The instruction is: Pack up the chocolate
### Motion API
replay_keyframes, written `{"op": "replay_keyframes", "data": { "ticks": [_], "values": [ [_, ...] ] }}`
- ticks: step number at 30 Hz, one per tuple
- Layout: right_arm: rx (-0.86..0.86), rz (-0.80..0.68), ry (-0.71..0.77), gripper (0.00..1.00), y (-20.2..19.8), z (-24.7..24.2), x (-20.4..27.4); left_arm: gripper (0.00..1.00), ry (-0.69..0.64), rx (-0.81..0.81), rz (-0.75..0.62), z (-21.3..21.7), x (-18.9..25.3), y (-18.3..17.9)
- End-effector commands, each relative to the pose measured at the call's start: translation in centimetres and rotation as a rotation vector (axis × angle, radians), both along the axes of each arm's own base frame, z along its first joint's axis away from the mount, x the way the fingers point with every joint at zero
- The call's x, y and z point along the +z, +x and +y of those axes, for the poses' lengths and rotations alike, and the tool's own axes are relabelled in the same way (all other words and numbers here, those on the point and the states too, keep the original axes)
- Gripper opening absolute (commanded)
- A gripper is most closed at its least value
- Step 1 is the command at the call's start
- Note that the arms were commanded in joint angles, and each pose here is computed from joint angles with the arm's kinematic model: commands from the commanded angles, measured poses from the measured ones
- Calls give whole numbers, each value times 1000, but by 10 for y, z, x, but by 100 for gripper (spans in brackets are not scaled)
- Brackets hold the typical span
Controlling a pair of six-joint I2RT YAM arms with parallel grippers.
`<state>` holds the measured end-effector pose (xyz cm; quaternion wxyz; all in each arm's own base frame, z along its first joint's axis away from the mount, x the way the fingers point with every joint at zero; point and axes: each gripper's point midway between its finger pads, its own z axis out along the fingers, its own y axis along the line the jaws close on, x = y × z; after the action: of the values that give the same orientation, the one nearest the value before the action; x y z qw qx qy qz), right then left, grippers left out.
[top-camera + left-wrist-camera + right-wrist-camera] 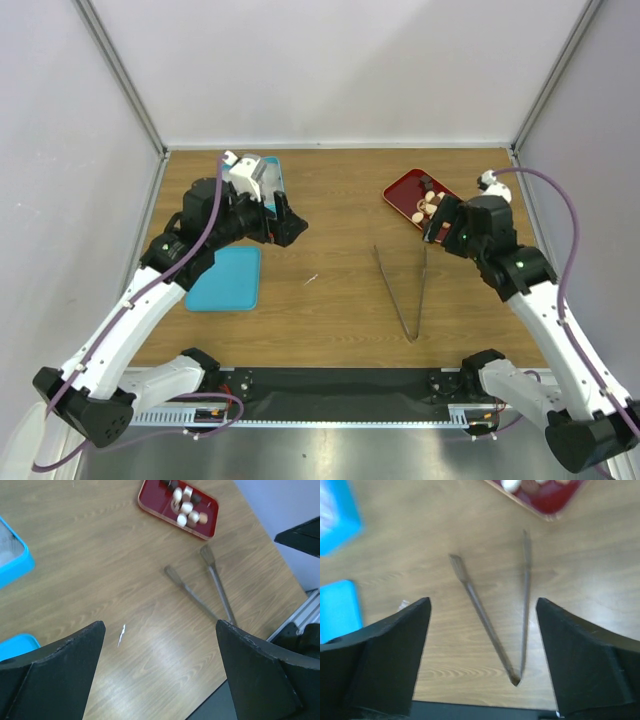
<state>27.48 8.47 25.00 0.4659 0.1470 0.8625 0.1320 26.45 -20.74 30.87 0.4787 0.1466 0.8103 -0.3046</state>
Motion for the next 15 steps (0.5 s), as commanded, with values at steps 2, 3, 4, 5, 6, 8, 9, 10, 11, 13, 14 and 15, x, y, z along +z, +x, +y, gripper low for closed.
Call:
{"op": "replay_keyframes", "data": {
  "ticks": [2,3,4,5,6,8,9,10,11,13,14,15],
  "values": [
    [-20,228,-42,85,-9,-2,-66,100,13,-12,24,0,-18,-5],
    [-25,251,-35,78,-9,-1,-75,100,5,-21,30,-2,-20,-5],
    [-28,280,-39,75,-10,0,-91,100,2,-24,40,-3,-23,-6],
    [-42,309,-41,70,-9,-1,-102,100,-3,-31,43,-4,-24,-7],
    [-74,327,-30,63,-8,-2,-111,100,-12,-45,53,-7,-27,-10],
    [-105,378,-34,57,-5,-3,-136,100,-16,-50,62,-8,-30,-10],
    [-117,392,-37,53,-5,-4,-144,100,-17,-51,63,-9,-31,-10],
    [-134,401,-22,52,-2,-2,-149,100,-11,-52,75,-9,-37,-11],
    [-133,404,-15,51,1,0,-157,100,-11,-52,77,-8,-39,-12],
    [-142,415,-5,48,7,5,-168,100,-5,-57,79,-8,-43,-13],
    [-147,419,-8,47,9,5,-173,100,-1,-54,78,-7,-45,-13],
    [-161,444,-21,45,9,3,-183,100,1,-54,82,-7,-48,-13]
  ]
}}
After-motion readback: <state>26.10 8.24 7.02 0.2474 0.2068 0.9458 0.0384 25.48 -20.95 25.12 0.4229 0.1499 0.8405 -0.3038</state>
